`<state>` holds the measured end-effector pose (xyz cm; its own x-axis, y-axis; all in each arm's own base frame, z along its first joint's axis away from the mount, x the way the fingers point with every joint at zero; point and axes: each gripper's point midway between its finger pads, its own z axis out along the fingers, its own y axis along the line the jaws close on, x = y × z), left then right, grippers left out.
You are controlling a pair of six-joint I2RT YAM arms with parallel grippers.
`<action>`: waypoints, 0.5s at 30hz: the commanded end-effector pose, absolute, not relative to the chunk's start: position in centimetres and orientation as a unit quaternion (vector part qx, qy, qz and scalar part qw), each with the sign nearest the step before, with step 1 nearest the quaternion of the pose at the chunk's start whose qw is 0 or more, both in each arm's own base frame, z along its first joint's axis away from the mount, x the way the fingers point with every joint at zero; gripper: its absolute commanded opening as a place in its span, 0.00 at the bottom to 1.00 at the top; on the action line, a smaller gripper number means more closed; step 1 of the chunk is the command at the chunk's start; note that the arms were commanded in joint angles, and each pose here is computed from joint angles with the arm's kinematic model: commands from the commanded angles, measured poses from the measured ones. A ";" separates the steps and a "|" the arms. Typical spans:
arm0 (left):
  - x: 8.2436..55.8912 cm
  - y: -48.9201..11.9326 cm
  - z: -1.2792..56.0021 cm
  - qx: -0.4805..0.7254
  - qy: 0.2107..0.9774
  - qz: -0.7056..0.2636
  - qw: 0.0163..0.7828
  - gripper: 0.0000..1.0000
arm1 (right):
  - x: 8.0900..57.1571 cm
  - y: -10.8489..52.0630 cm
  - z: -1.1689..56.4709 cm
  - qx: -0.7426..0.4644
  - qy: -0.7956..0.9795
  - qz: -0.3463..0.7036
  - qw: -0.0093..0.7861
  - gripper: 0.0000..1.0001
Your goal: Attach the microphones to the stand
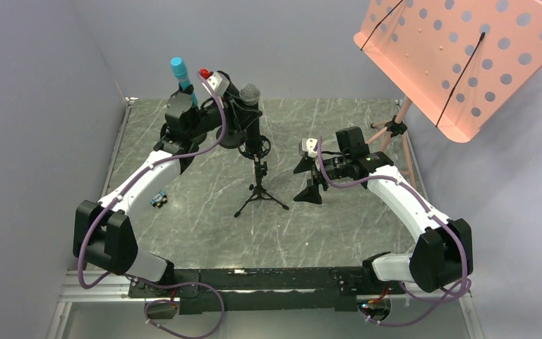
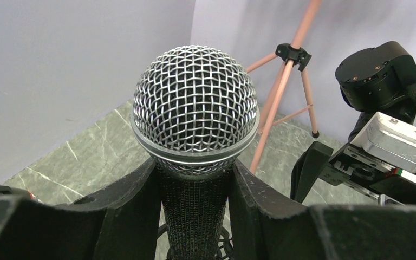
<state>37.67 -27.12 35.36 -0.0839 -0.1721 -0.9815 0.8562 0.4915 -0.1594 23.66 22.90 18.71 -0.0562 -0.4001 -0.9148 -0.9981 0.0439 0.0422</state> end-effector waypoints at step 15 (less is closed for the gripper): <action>36.0 -28.8 27.9 0.302 0.682 -0.436 0.504 0.00 | 24.0 23.2 19.9 -0.580 0.592 0.394 0.398 1.00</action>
<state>37.63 -27.55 33.22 -0.1137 -0.1065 -0.9878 0.8591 0.4888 -0.1516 23.65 22.91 18.72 -0.0562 -0.3996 -0.9150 -0.9982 0.0434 0.0424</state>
